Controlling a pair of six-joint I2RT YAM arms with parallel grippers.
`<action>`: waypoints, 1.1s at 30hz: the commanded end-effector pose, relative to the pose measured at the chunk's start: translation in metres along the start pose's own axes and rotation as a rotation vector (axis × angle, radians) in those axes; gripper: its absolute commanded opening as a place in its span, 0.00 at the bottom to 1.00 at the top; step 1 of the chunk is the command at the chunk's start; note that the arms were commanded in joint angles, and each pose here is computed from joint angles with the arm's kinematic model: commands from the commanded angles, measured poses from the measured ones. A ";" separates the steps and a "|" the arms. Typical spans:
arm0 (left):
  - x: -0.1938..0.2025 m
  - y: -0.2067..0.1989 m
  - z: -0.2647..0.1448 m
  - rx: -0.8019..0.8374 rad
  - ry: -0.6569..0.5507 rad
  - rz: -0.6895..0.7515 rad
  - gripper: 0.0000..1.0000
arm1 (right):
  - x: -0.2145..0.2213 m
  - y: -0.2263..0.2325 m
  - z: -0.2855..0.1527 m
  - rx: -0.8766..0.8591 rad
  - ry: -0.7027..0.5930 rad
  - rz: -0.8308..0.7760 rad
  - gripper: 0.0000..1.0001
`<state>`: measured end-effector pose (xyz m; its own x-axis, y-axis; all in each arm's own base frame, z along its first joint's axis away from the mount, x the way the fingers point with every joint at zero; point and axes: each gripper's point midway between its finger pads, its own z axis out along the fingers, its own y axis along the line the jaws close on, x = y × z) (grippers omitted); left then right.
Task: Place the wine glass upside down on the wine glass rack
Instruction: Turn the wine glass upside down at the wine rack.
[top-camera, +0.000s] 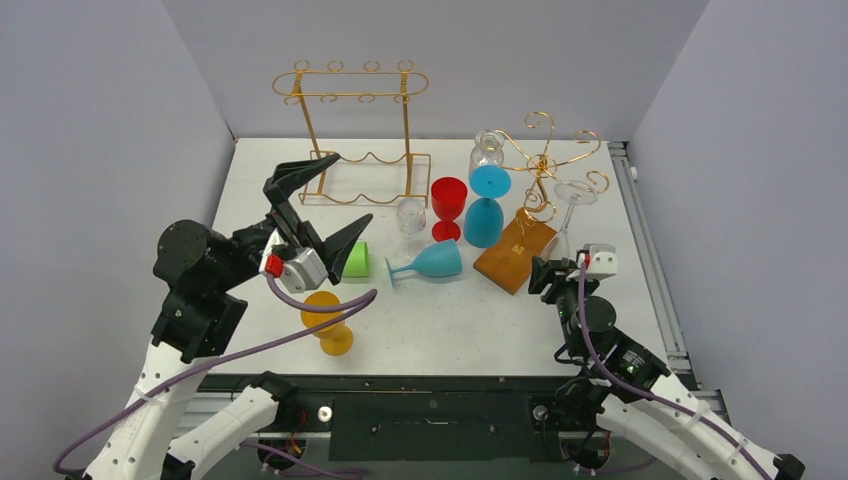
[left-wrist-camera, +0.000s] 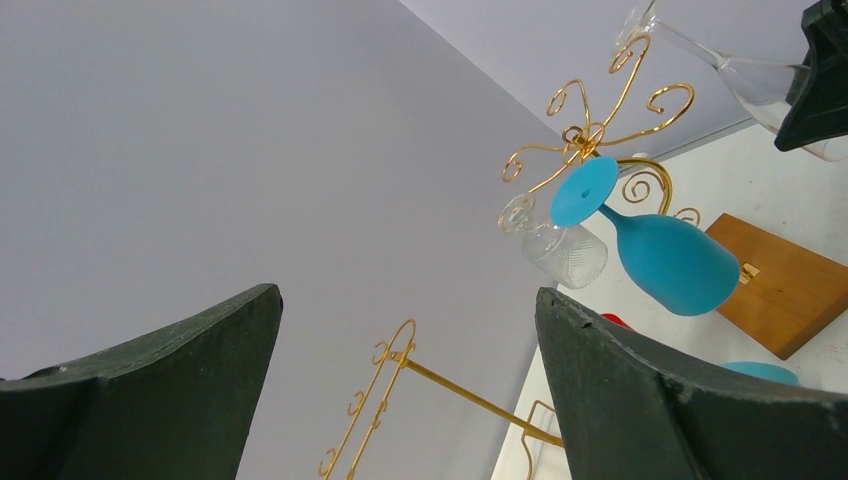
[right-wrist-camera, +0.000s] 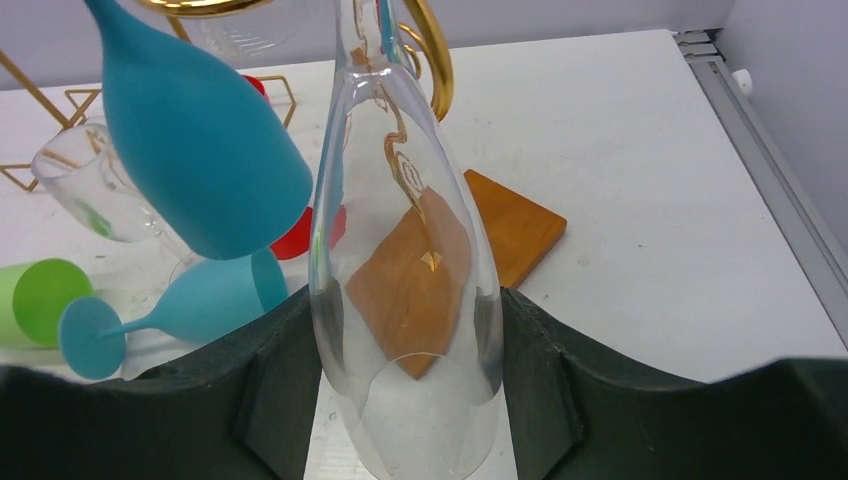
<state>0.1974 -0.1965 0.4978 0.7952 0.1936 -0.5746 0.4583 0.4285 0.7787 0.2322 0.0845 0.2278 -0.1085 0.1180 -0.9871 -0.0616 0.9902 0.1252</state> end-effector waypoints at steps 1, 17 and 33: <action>-0.004 0.004 0.002 -0.018 -0.019 0.000 0.96 | -0.013 -0.007 0.012 0.066 -0.072 0.070 0.00; 0.004 0.001 0.006 -0.002 -0.006 0.003 0.96 | -0.009 0.004 0.048 0.022 -0.103 0.076 0.00; 0.005 0.001 0.005 0.001 0.006 0.010 0.96 | -0.003 0.031 0.060 -0.124 -0.081 0.032 0.00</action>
<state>0.2064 -0.2011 0.4898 0.7849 0.2065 -0.5842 0.4704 0.4149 0.7788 0.2881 0.1079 0.2032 -0.1104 0.1282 -0.9856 -0.1038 0.9847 0.1397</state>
